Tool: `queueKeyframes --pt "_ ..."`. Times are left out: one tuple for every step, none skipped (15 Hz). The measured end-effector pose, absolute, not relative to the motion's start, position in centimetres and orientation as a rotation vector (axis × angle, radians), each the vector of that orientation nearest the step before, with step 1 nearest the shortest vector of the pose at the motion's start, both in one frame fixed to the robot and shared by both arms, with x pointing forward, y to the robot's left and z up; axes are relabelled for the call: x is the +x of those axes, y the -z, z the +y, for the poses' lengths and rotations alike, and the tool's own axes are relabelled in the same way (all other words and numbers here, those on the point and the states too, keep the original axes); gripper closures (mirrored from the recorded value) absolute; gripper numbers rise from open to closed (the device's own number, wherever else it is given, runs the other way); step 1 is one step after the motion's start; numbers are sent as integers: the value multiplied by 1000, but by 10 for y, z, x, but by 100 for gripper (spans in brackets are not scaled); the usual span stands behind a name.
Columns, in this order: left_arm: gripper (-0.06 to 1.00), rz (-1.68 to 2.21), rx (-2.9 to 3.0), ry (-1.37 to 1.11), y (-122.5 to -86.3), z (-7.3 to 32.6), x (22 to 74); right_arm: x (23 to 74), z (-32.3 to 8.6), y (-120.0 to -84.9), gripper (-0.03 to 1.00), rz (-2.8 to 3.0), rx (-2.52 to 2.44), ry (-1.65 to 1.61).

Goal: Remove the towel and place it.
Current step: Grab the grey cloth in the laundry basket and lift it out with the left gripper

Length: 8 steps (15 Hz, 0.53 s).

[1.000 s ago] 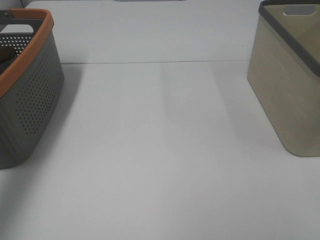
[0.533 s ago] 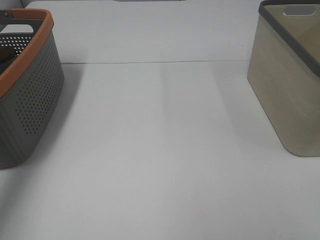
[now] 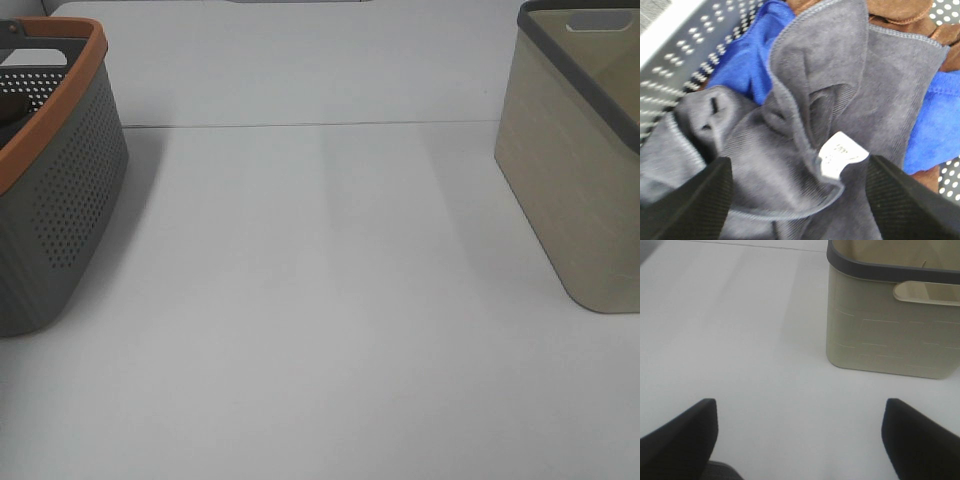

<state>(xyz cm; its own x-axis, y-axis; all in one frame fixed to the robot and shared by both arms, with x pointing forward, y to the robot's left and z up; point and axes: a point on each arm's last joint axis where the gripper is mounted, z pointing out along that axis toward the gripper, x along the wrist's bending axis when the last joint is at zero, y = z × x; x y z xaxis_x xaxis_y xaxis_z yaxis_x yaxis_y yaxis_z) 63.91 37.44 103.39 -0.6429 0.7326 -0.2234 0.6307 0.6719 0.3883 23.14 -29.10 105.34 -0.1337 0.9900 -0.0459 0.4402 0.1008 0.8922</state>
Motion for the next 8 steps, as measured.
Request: queueKeyframes --pt "24 2519 1069 -374 -1026 374 644 231 -291 -1053 13 1673 1421 -985" --pt "24 2520 1069 -346 -1018 373 649 231 -291 -1053 13 1673 1421 -985" --pt "24 2516 1076 -331 -1011 373 654 231 -291 -1053 13 1673 1421 -985" --pt "24 2523 1083 -314 -1004 373 658 231 -291 -1053 13 1673 1421 -985" --pt "29 2526 1085 -303 -999 373 662 231 -291 -1053 13 1673 1421 -985" --pt "37 2517 1094 -304 -998 373 665 231 -291 -1053 13 1673 1421 -985" --pt "48 2498 1111 -319 -1000 374 667 231 -291 -1053 13 1673 1421 -985" --pt "59 2473 1137 -337 -1002 375 669 231 -291 -1053 13 1673 1421 -985"
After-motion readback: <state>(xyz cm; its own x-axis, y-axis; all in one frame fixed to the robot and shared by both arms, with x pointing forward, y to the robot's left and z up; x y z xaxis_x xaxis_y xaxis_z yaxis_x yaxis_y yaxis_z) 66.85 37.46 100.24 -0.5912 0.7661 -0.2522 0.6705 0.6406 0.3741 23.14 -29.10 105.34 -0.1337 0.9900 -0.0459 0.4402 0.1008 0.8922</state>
